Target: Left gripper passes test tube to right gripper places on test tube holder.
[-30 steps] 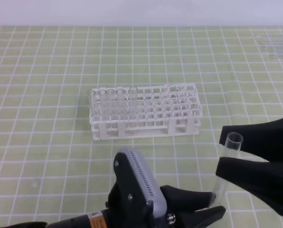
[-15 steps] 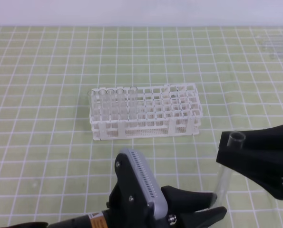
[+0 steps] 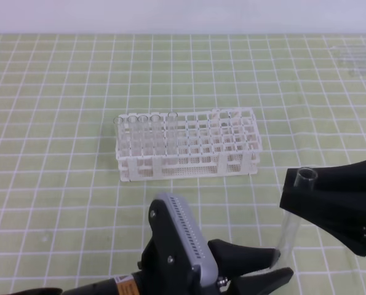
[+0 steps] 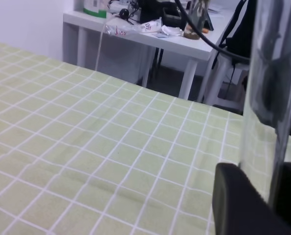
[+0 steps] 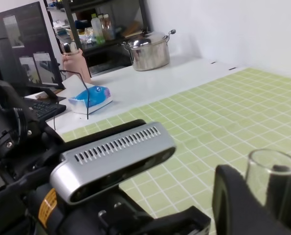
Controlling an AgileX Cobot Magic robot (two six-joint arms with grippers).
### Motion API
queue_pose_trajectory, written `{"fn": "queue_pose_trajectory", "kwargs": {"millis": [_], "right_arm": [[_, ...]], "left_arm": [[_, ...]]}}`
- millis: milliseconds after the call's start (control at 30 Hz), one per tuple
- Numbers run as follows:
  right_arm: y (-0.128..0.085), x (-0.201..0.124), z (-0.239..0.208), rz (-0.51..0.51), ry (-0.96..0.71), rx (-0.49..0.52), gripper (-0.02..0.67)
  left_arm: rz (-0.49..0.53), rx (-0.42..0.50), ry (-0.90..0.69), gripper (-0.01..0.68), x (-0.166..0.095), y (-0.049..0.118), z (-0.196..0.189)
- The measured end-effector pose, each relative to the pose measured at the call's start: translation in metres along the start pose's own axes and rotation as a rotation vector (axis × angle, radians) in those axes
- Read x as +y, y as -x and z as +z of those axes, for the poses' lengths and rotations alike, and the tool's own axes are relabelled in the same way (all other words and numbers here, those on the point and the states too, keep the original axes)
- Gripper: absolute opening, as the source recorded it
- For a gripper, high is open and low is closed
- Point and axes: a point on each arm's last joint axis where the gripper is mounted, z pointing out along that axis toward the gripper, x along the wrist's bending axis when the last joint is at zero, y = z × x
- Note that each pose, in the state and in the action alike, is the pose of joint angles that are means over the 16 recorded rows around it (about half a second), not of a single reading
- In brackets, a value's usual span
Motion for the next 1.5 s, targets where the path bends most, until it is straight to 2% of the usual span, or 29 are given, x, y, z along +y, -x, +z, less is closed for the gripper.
{"fn": "queue_pose_trajectory", "kwargs": {"millis": [367,567,700,767,933,1233,1400,1500], "right_arm": [[0.003,0.009,0.000,-0.052,-0.012,-0.038,0.105],[0.011,0.017,0.000,-0.087,-0.016,-0.131,0.104],[0.017,0.020,-0.001,-0.103,-0.017,-0.202,0.104],[0.020,0.021,-0.002,-0.106,-0.017,-0.231,0.104],[0.026,0.021,-0.001,-0.097,-0.012,-0.269,0.104],[0.034,0.020,0.005,-0.074,0.014,-0.222,0.104],[0.037,0.023,0.009,-0.090,0.031,-0.184,0.104],[0.038,0.026,0.010,-0.112,0.040,-0.168,0.104]], "left_arm": [[0.020,0.011,0.004,0.423,0.002,-0.001,-0.001],[0.052,0.057,-0.005,0.452,0.011,-0.007,-0.012],[0.075,0.123,-0.031,0.444,0.020,-0.015,-0.027],[0.088,0.161,-0.043,0.415,0.027,-0.019,-0.038],[0.119,0.255,-0.065,0.293,0.042,-0.024,-0.070],[0.153,0.382,-0.078,0.048,0.057,-0.019,-0.130],[0.130,0.429,-0.054,0.000,0.055,-0.012,-0.160],[0.100,0.456,-0.027,0.000,0.050,-0.008,-0.177]]}}
